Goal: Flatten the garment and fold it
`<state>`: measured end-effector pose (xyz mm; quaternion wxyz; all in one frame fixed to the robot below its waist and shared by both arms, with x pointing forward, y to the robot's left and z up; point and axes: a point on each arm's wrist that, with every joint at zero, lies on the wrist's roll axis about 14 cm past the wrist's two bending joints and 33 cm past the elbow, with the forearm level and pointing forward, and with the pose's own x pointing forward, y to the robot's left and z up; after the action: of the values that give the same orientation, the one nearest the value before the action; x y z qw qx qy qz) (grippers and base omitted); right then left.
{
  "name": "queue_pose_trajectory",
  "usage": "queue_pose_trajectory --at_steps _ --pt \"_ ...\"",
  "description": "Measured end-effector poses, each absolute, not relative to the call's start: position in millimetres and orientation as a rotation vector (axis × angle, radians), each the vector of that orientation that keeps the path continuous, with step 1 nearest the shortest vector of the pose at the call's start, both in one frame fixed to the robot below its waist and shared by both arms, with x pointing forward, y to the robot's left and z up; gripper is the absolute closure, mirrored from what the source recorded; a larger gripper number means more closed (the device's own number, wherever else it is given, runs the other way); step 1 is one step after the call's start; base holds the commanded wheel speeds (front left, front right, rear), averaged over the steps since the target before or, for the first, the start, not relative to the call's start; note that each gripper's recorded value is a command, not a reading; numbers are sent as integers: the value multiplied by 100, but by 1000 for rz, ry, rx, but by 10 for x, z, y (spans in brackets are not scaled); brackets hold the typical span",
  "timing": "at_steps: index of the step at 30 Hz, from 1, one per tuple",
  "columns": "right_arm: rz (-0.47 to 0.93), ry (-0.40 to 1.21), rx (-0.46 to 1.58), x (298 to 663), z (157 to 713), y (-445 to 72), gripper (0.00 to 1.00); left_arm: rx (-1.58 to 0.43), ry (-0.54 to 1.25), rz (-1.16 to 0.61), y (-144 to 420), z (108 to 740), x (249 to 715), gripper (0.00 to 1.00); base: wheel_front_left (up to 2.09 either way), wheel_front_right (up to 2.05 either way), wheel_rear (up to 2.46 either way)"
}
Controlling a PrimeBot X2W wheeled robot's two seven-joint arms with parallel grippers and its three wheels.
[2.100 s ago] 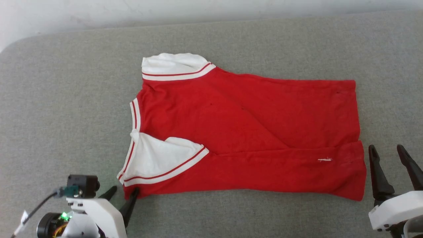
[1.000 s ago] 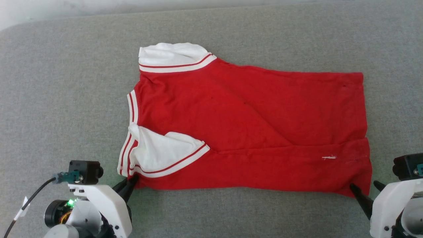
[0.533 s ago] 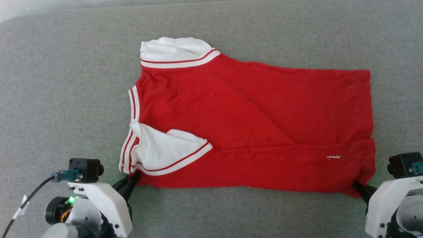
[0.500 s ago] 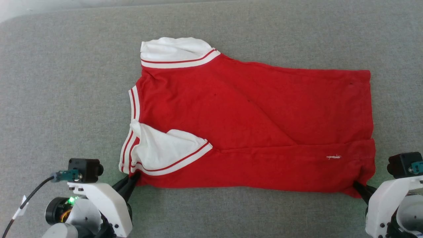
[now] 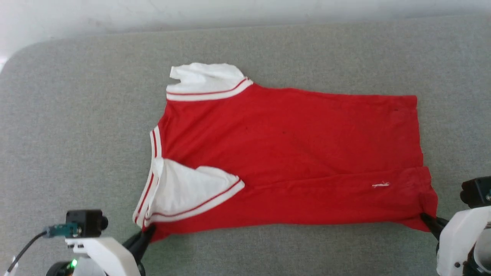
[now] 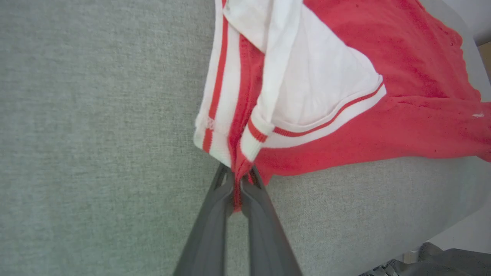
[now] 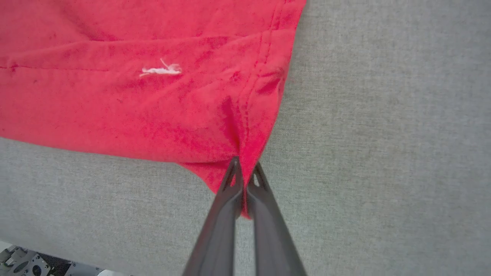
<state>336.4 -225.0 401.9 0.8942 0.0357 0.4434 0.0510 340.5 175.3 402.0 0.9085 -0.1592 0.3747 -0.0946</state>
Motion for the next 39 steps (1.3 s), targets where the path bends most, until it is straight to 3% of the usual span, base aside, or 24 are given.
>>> queue_pose_trajectory --at_steps 15,24,25,27,28,29,30,31,32,39 --pt "51 1035 97 2803 4033 -2408 100 -448 927 -185 1647 3992 2649 100 0 0 0" --pt "66 1054 105 2731 3898 -2326 100 -475 921 -133 1680 3866 2634 100 0 0 0" --pt "71 1048 109 2742 3884 -2304 100 -477 917 -135 1674 3852 2654 87 0 0 0" --pt "73 1046 117 2753 3844 -2282 100 -479 916 -131 1675 3816 2683 81 0 0 0" --pt "75 1050 118 2745 3821 -2271 100 -478 922 -132 1671 3794 2682 71 0 0 0" --pt "76 1052 120 2739 3802 -2264 100 -477 929 -129 1672 3770 2676 53 0 0 0" --pt "74 1051 121 2739 3788 -2263 100 -478 934 -125 1676 3748 2672 53 0 0 0" --pt "76 1050 120 2746 3780 -2258 57 -476 933 -125 1675 3737 2679 23 0 0 0" --pt "78 1037 119 2770 3788 -2254 0 -475 927 -127 1673 3739 2693 3 0 0 0" --pt "55 935 111 2934 3945 -2339 0 -490 803 -91 1781 3931 2883 0 0 0 0"
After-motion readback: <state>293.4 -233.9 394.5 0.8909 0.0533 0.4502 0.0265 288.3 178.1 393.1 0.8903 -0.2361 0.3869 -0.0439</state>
